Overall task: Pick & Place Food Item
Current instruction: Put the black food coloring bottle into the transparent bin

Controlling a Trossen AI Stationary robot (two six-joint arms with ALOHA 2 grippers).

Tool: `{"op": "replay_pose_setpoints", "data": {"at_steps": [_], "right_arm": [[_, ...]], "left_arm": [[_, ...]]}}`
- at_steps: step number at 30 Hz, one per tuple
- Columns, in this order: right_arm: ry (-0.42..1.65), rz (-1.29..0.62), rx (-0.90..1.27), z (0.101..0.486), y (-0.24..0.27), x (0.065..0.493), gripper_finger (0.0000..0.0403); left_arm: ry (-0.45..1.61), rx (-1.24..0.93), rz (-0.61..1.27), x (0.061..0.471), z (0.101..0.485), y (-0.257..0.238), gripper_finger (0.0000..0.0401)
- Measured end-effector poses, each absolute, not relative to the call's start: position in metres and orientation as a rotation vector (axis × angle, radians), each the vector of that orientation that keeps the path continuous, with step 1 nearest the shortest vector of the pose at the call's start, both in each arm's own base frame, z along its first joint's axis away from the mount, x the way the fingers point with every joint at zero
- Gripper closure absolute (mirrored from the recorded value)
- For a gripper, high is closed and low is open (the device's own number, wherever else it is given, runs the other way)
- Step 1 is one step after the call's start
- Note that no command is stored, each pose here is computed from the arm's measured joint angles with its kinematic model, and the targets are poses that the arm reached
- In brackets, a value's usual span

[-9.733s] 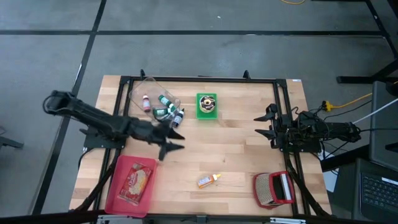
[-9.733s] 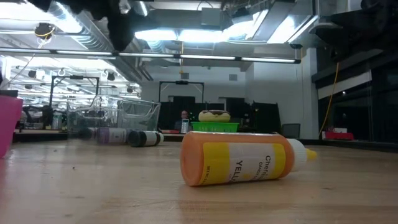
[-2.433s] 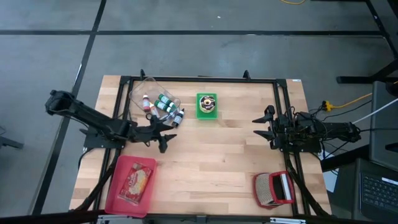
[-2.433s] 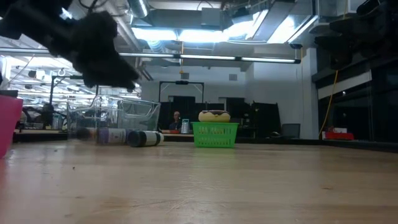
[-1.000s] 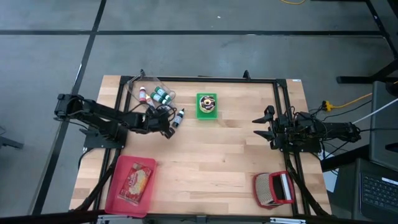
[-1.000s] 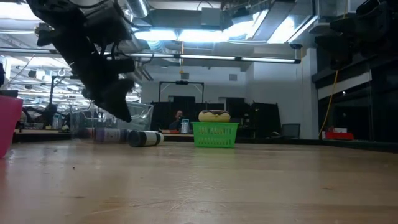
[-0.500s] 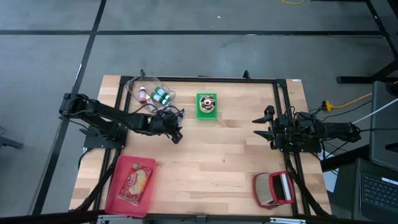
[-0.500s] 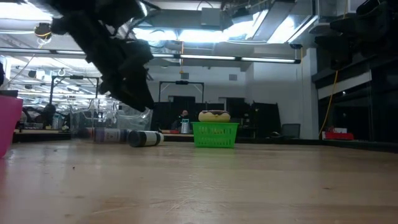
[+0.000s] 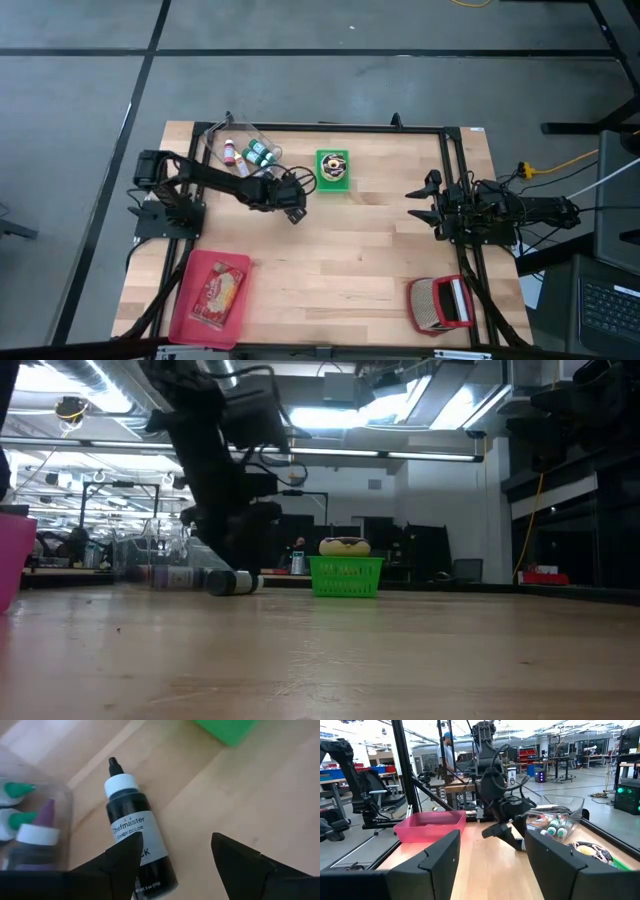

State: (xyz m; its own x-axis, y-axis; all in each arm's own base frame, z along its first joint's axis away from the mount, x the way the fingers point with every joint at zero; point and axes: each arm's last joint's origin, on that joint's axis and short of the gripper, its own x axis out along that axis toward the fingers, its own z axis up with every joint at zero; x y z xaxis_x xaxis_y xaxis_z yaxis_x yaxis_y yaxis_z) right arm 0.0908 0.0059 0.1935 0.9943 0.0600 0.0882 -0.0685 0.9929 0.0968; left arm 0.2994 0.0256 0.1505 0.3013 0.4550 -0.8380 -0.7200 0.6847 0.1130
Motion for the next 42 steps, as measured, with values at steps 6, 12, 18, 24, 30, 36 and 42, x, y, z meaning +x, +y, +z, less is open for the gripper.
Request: {"op": "replay_pose_setpoints", "data": {"at_steps": [6,12,18,24,30,36,42], "right_arm": [[-0.082,0.064,0.100,0.193,0.006,0.091,0.0176],[-0.082,0.064,0.101,0.193,0.006,0.091,0.0176],[-0.082,0.064,0.101,0.193,0.006,0.091,0.0176],[-0.082,0.064,0.103,0.193,0.006,0.091,0.0176],[-0.082,0.064,0.104,0.193,0.006,0.091,0.0176],[-0.082,0.065,0.108,0.193,0.006,0.091,0.0176],[-0.082,0.065,0.109,0.193,0.006,0.091,0.0176]], "left_arm": [[1.017,-0.306,0.802,0.305,0.154,0.027,0.0164],[0.999,-0.318,0.787,0.313,0.165,0.024,0.0164],[1.003,-0.281,0.822,0.314,0.173,0.017,0.0164],[1.086,-0.276,0.900,0.304,0.171,0.023,0.0164],[1.105,-0.305,0.919,0.301,0.170,0.033,0.0163],[1.130,-0.348,0.906,0.302,0.166,0.040,0.0163],[1.183,-0.381,0.899,0.306,0.152,0.047,0.0163]]}}
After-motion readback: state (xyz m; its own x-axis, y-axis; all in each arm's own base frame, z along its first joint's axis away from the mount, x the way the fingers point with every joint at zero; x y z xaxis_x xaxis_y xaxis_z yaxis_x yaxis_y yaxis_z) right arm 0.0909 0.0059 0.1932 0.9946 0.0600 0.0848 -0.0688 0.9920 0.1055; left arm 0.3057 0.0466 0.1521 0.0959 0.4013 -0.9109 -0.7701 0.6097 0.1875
